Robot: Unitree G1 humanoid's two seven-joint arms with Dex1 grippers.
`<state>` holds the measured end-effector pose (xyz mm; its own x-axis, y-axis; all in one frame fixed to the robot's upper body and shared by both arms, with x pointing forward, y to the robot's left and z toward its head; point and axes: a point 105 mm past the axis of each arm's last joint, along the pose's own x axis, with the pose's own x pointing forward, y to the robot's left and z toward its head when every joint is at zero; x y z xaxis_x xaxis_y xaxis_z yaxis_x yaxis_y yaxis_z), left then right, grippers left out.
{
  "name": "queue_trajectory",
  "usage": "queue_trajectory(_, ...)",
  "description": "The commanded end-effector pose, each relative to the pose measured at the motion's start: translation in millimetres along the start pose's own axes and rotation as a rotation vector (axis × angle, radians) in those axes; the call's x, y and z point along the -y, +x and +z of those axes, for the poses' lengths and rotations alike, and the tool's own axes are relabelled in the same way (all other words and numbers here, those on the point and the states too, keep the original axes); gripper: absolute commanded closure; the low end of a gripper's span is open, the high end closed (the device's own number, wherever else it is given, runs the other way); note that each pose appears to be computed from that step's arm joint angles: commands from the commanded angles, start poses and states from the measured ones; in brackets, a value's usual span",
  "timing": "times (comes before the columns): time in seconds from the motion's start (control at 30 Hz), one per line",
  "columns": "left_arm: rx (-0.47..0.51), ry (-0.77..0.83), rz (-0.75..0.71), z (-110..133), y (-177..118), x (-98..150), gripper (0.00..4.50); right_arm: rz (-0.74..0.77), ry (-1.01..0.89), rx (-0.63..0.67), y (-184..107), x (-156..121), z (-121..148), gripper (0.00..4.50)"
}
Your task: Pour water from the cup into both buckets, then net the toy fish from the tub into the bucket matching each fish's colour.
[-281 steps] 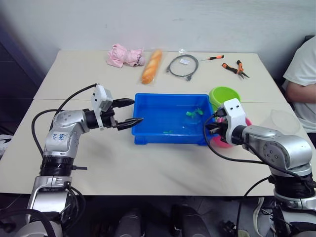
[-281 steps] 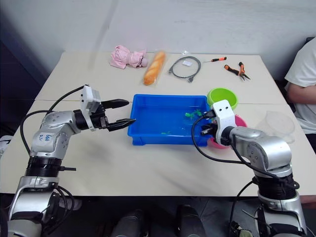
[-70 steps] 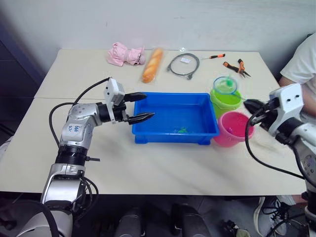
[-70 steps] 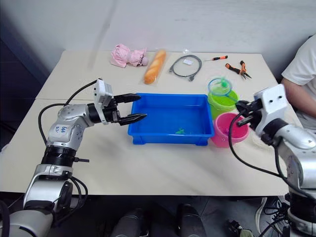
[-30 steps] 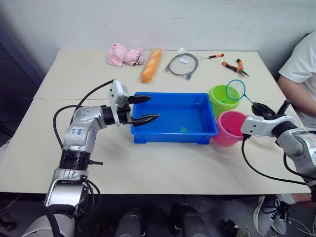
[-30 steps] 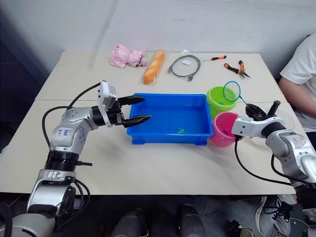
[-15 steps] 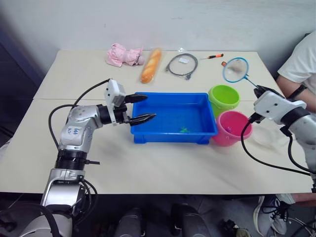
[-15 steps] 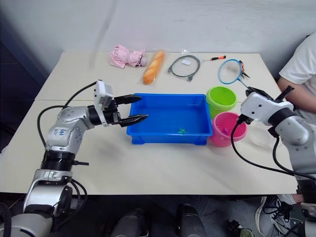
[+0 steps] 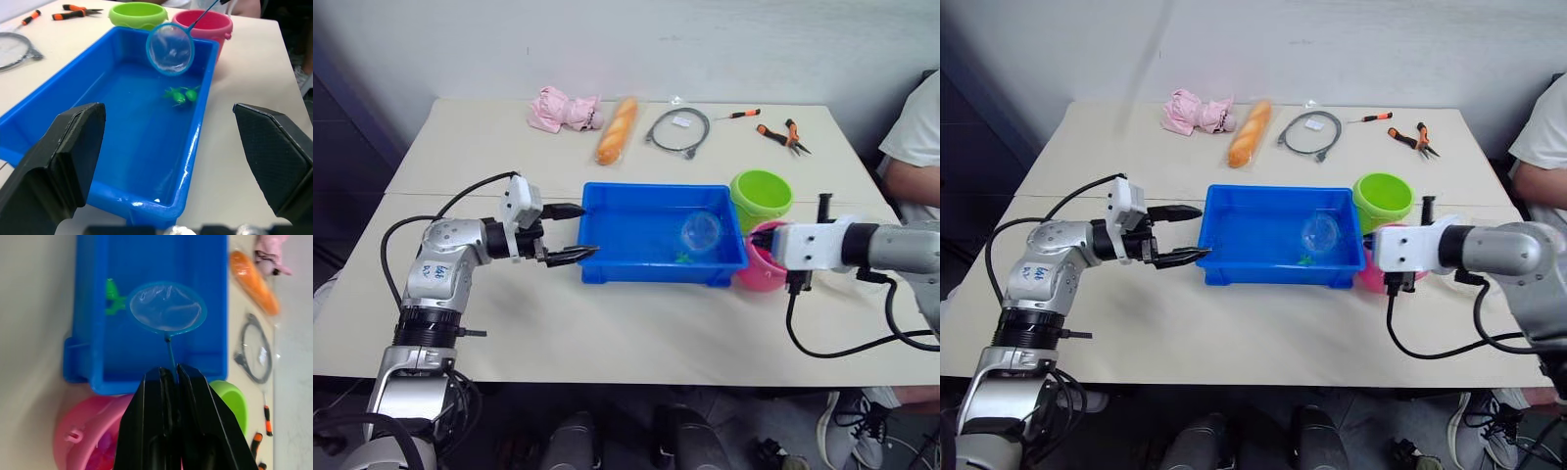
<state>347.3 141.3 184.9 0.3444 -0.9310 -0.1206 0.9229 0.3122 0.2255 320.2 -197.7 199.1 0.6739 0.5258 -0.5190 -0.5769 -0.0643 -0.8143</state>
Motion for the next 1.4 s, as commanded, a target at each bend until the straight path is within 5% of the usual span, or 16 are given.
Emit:
queue_trajectory(0.03,-0.002,0.061,-0.007,10,-4,2,0.04,-0.020,-0.069,-0.037,1,10,-4,4.50)
queue_trajectory(0.8,0.023,0.003,0.025,3,-2,13,0.04,0.263,-0.114,-0.173,17,7,-15,4.50)
queue_trajectory(1.4,0.026,0.000,0.052,5,-2,8,0.04,0.248,0.090,-0.032,53,18,28,4.50)
